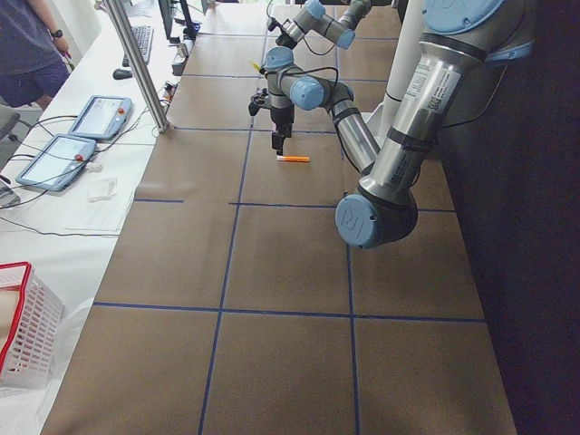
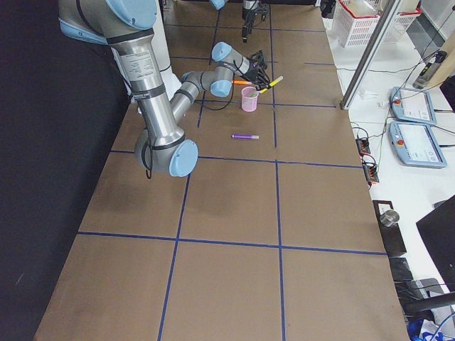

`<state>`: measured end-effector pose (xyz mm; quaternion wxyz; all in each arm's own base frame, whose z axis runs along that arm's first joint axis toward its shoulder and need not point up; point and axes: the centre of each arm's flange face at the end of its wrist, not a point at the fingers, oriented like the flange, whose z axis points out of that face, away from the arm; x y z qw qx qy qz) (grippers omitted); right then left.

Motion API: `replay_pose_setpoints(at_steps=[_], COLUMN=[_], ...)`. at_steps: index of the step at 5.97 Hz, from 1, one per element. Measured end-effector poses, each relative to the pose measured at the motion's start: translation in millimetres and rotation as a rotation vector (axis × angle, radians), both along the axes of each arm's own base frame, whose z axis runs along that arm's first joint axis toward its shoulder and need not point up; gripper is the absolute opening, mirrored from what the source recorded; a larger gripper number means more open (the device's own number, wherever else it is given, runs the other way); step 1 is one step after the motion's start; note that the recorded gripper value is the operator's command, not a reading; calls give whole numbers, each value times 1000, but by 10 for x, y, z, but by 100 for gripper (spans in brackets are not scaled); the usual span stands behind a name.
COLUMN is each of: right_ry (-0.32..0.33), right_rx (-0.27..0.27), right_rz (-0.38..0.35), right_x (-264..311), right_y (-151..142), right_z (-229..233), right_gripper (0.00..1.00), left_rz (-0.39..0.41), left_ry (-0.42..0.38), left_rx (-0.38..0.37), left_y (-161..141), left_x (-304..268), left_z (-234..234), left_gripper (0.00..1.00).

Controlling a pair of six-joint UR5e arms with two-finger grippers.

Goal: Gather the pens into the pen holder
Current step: 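Lower the yellow marker into the cup and open the right gripper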

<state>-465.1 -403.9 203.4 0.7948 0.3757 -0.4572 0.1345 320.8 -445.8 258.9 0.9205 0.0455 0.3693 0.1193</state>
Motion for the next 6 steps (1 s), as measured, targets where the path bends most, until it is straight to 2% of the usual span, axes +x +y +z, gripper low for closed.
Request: replay_pose_setpoints(at_steps=[1,3,4,5,6], right_ry=[5,35,58,76,75], right_rx=[9,19,28,40,48], right_rz=[33,78,93,109,118], right_x=[-295,-692,-843,-981,-1055], right_y=[258,419,484,559,585], right_z=[-21,23,80,100,40], right_gripper=[0,1,26,99,100], left_rz=[-1,-2,-2,-4,-6], left_ry=[0,0,0,1,2], left_rx=[-1,-2,-2,-2,-3], left_y=[-4,-8,-9,-11,-14], left_x=[3,7,8,6,5], left_z=[3,1,-4,-7,-15], left_gripper=[100,100,100,100,100])
